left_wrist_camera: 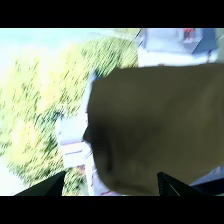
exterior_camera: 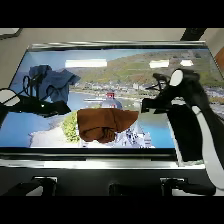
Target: Fold the shirts.
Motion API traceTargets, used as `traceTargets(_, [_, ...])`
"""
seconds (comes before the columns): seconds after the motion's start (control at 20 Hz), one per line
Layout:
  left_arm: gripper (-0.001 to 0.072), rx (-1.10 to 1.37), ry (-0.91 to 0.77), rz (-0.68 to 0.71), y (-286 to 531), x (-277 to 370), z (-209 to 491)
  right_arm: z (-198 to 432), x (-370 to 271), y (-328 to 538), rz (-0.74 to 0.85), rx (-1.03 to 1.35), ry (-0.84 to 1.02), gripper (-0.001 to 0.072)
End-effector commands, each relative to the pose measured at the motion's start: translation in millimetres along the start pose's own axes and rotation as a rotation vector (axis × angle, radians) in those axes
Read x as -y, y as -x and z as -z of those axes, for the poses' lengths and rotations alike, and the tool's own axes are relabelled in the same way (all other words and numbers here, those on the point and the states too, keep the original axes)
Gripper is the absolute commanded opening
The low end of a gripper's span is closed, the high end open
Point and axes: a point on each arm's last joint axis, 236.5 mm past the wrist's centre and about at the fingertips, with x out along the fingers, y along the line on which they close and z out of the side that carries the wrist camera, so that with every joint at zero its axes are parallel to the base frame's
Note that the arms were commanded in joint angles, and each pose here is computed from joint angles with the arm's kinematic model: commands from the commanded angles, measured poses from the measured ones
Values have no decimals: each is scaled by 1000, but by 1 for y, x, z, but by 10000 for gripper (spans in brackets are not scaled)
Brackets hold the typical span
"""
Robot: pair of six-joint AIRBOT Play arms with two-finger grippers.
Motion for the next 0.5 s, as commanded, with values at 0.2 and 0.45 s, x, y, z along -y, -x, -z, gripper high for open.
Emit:
traceTargets(0.2, [694,-98,257,183,-88,-11,51,7,-16,-72,-144,-198,-48,719])
traceTargets(0.45, [645,-121,334,326,-133,17,44,3,-9,-73,-117,-178,-42,720])
